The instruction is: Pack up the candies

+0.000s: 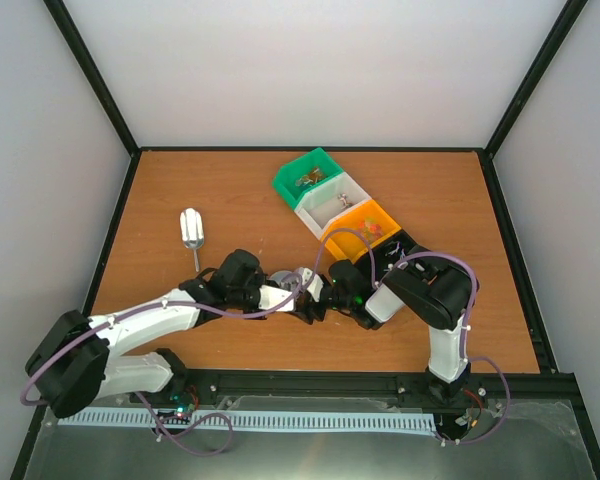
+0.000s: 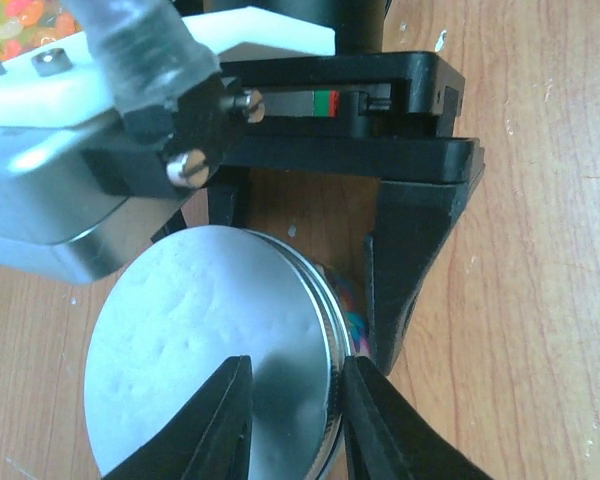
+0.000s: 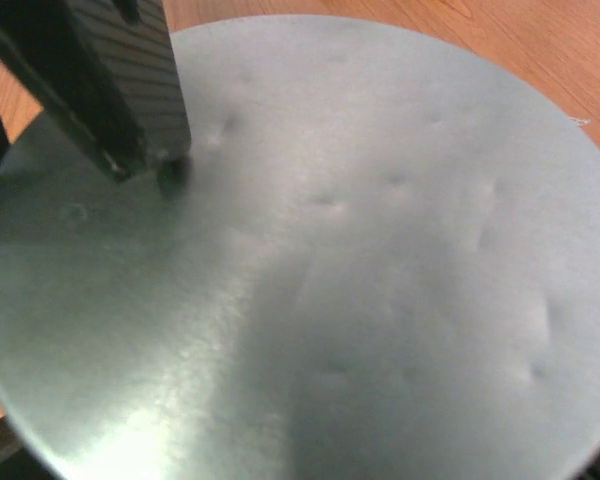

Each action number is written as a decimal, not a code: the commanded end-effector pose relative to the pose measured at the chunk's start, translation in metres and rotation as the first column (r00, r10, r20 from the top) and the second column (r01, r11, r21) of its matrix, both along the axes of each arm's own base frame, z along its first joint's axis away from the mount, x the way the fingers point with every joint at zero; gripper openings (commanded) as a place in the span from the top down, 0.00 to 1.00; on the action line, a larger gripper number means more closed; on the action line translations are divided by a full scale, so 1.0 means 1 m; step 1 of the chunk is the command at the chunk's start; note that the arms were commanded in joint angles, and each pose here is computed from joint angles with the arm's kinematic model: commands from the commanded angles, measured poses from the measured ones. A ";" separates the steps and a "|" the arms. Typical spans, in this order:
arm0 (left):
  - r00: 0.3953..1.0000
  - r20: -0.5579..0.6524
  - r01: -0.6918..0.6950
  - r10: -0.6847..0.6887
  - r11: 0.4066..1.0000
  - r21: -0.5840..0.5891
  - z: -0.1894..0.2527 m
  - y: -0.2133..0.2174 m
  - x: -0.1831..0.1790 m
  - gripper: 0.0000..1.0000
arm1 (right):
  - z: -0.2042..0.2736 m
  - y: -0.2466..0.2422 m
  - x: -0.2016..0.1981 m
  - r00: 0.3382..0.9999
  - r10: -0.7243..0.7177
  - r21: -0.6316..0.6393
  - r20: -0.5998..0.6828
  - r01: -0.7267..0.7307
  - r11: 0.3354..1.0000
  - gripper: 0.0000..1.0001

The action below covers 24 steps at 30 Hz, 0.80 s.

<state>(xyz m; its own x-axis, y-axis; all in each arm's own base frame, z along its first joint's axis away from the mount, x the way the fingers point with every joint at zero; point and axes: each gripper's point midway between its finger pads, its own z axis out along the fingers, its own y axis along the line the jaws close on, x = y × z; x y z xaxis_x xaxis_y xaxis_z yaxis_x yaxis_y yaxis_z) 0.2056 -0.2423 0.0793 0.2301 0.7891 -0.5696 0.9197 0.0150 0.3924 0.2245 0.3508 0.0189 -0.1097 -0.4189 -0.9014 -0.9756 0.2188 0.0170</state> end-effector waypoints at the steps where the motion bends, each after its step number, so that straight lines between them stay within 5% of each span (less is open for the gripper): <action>1: 0.998 0.039 -0.053 0.051 0.997 0.054 -0.009 0.020 0.009 0.73 | -0.014 -0.002 -0.022 0.996 0.076 -0.020 -0.037 -0.076 0.997 0.43; 16: 0.992 0.031 -0.122 0.120 0.991 0.055 -0.007 0.045 0.018 0.74 | -0.017 -0.007 -0.028 0.995 0.094 -0.031 -0.025 -0.094 0.995 0.45; 24: 0.994 -0.105 -0.002 0.001 1.000 -0.008 0.003 0.028 -0.010 0.69 | -0.002 0.006 -0.015 0.998 0.056 0.024 -0.036 -0.055 0.998 0.03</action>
